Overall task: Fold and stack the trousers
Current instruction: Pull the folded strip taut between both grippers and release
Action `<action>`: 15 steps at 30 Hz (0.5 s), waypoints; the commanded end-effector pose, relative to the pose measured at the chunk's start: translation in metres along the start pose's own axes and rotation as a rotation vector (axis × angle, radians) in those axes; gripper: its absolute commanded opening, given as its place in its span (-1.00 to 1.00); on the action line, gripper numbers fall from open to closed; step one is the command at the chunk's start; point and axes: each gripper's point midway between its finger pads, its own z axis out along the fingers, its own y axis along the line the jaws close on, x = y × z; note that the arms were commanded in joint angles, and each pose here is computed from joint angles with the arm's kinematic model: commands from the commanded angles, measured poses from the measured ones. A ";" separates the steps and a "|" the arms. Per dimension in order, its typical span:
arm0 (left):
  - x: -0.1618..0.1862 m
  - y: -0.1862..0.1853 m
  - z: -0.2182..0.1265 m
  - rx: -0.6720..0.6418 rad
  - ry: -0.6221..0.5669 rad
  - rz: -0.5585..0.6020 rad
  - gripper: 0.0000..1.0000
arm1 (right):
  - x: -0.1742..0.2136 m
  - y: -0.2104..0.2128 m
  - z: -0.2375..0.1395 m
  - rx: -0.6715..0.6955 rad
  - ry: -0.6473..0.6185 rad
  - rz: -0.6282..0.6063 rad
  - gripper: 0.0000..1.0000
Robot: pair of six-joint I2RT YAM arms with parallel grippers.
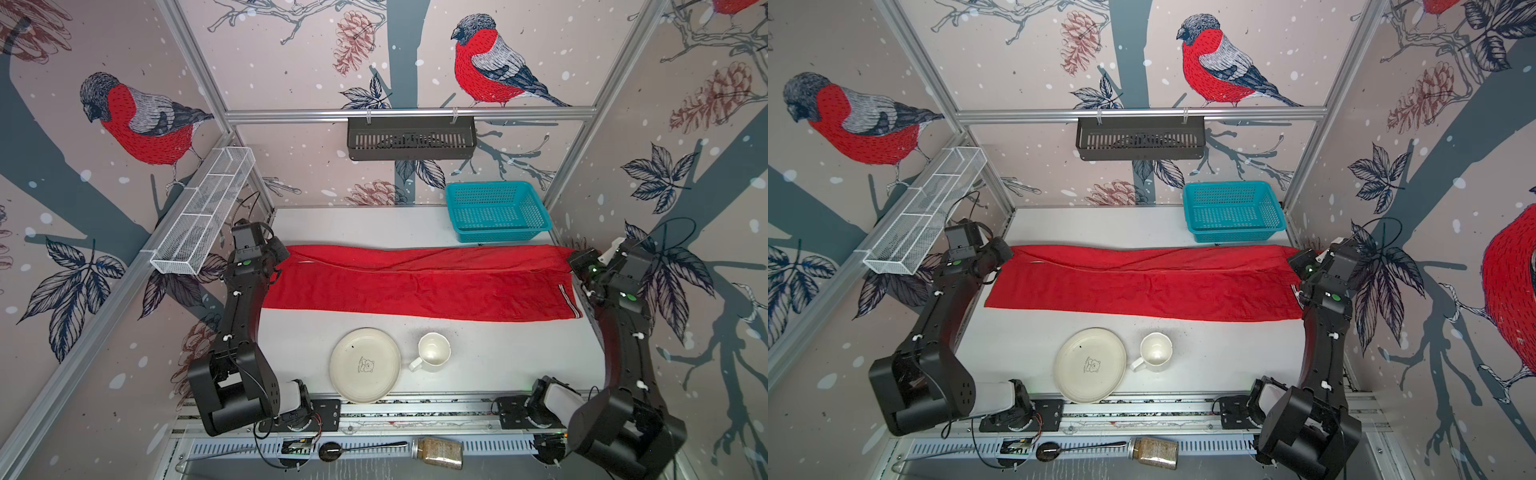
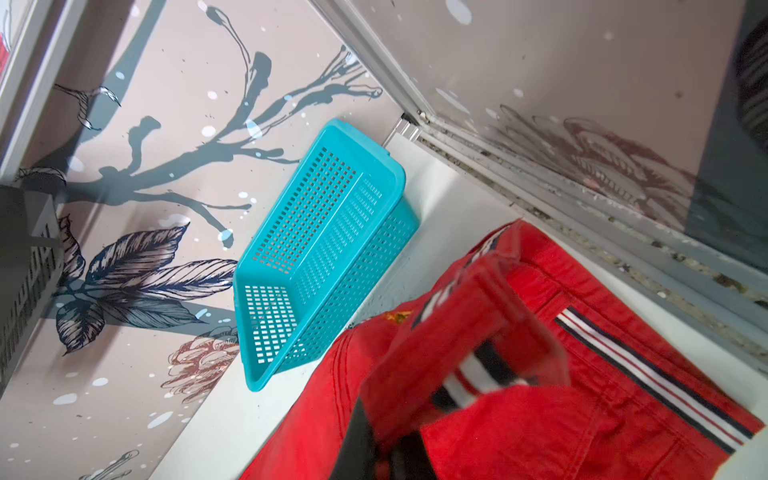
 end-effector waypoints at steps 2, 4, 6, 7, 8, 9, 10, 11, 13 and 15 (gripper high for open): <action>-0.010 0.023 -0.004 -0.110 -0.099 0.004 -1.00 | 0.024 -0.034 -0.005 0.102 0.030 0.058 -0.95; 0.006 0.026 0.002 -0.103 -0.072 0.011 -1.00 | 0.040 -0.050 -0.007 0.133 0.039 0.057 -0.95; 0.017 0.028 0.009 -0.094 -0.043 0.010 -1.00 | 0.056 -0.068 -0.006 0.167 0.054 0.066 -0.95; 0.022 0.029 0.013 -0.096 -0.026 0.008 -1.00 | 0.066 -0.076 -0.007 0.174 0.071 0.076 -0.95; 0.025 0.030 0.015 -0.097 -0.016 0.010 -1.00 | 0.074 -0.081 -0.007 0.184 0.086 0.082 -0.95; 0.027 0.031 0.017 -0.100 -0.005 0.007 -1.00 | 0.079 -0.090 -0.008 0.207 0.091 0.083 -0.95; 0.030 0.031 0.019 -0.101 0.007 0.007 -1.00 | 0.085 -0.100 -0.008 0.236 0.090 0.082 -0.95; 0.032 0.031 0.020 -0.100 0.017 0.006 -1.00 | 0.089 -0.108 -0.007 0.262 0.089 0.082 -0.95; 0.038 0.033 0.021 -0.111 0.049 0.008 -1.00 | 0.099 -0.127 -0.006 0.306 0.095 0.090 -0.95; 0.044 0.038 0.022 -0.133 0.069 0.001 -1.00 | 0.109 -0.141 -0.004 0.341 0.110 0.104 -0.95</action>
